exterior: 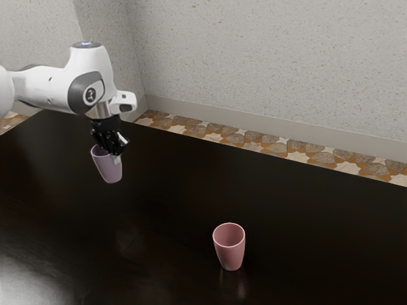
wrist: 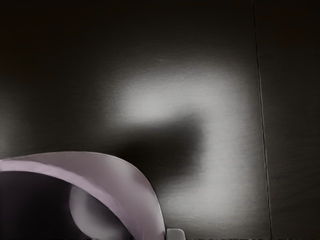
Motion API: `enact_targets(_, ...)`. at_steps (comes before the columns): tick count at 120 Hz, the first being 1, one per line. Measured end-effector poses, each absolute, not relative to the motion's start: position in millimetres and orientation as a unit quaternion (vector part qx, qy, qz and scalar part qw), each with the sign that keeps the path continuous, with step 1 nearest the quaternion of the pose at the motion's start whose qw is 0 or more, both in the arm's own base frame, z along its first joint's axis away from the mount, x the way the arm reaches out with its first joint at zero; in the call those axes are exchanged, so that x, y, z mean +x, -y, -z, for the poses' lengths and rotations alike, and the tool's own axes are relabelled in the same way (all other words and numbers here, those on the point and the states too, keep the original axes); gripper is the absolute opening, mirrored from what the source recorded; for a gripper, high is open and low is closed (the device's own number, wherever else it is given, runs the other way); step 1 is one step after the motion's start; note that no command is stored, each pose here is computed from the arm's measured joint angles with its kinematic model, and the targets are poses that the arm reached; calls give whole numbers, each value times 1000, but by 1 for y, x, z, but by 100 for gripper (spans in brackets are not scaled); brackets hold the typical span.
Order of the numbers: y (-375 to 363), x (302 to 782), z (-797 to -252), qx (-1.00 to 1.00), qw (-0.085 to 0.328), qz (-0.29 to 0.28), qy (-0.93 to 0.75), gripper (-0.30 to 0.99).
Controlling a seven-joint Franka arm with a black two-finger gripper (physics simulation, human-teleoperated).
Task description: Place the left cup onto the right cup
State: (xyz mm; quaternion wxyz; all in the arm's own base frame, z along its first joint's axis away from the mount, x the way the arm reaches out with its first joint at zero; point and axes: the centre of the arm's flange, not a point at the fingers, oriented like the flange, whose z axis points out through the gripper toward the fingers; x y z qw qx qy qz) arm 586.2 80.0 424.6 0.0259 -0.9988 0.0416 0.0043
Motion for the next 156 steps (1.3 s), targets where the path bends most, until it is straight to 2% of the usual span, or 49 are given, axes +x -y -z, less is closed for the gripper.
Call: enact_targets(156, 97, 535, -488, -978, 27, 8, -205, -9)
